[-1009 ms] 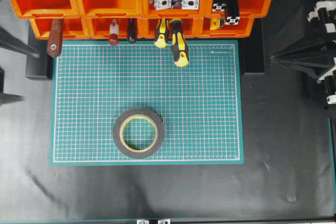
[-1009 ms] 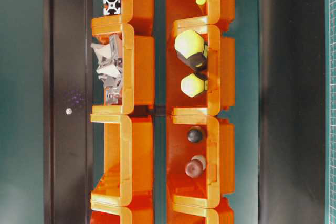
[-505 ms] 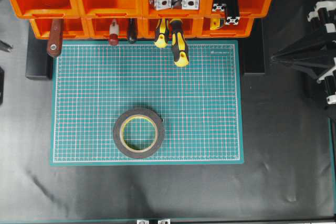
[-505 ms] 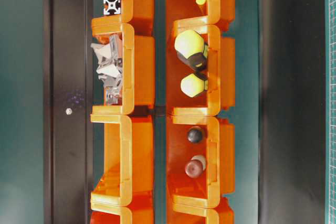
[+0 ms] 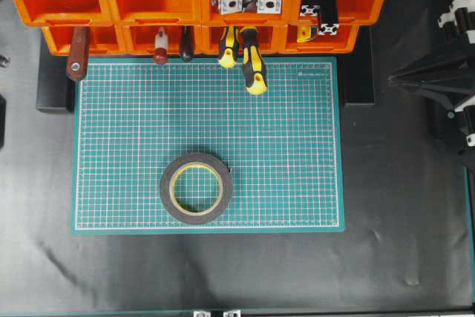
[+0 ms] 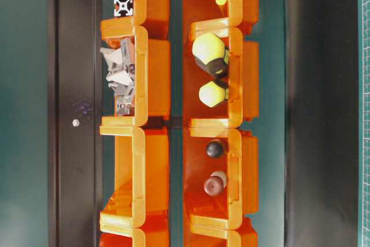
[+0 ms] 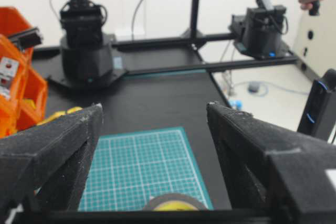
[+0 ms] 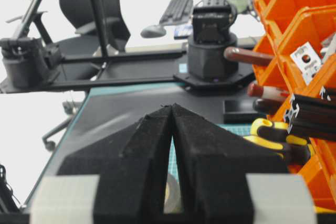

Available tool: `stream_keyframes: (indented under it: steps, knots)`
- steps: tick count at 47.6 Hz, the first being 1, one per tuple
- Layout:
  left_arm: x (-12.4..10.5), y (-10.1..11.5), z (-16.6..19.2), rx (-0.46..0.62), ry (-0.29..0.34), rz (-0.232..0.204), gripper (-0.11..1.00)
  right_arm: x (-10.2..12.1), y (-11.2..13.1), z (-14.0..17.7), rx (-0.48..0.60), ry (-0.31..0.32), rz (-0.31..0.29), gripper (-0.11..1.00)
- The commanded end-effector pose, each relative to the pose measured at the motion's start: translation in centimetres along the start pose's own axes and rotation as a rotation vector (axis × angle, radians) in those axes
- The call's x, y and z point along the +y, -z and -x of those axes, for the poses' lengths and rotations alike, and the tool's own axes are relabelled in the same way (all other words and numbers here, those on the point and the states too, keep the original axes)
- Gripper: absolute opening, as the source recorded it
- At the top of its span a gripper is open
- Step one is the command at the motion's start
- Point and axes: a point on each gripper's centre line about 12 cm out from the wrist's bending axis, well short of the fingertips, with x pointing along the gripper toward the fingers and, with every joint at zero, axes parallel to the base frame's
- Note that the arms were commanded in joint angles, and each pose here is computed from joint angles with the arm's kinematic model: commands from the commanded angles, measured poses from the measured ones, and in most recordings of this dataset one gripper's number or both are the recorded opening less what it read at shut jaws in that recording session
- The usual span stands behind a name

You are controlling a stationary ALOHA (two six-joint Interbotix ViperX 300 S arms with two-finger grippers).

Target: Pick foam from container rack with left arm.

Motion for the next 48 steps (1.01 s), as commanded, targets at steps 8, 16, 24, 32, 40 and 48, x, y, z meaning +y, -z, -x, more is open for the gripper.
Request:
stream_keyframes:
  steps: [8, 16, 24, 32, 40, 48]
  knots:
    - [0.2, -0.1, -0.2, -0.006, -0.010, 0.026, 0.77, 0.2, -1.5, -0.1, -0.046, -0.005, 0.001, -0.01]
    - [0.2, 0.7, -0.5, 0.018, -0.014, 0.069, 0.77, 0.2, -1.5, -0.1, -0.046, -0.005, 0.001, -0.01]
    - [0.2, 0.7, -0.5, 0.020, -0.011, 0.076, 0.77, 0.2, -1.5, -0.1, -0.044, -0.005, 0.001, -0.01]
    - [0.2, 0.8, -0.5, 0.024, -0.014, 0.072, 0.77, 0.1, -1.4, -0.1, -0.043, -0.005, 0.001, -0.01]
    - [0.3, 0.8, -0.5, 0.026, -0.017, 0.066, 0.77, 0.2, -1.4, -0.1, -0.043, -0.007, 0.000, -0.01]
    - [0.3, 0.9, -0.4, 0.029, -0.017, 0.081, 0.77, 0.1, -1.4, -0.1, -0.043, -0.005, 0.001, -0.01]
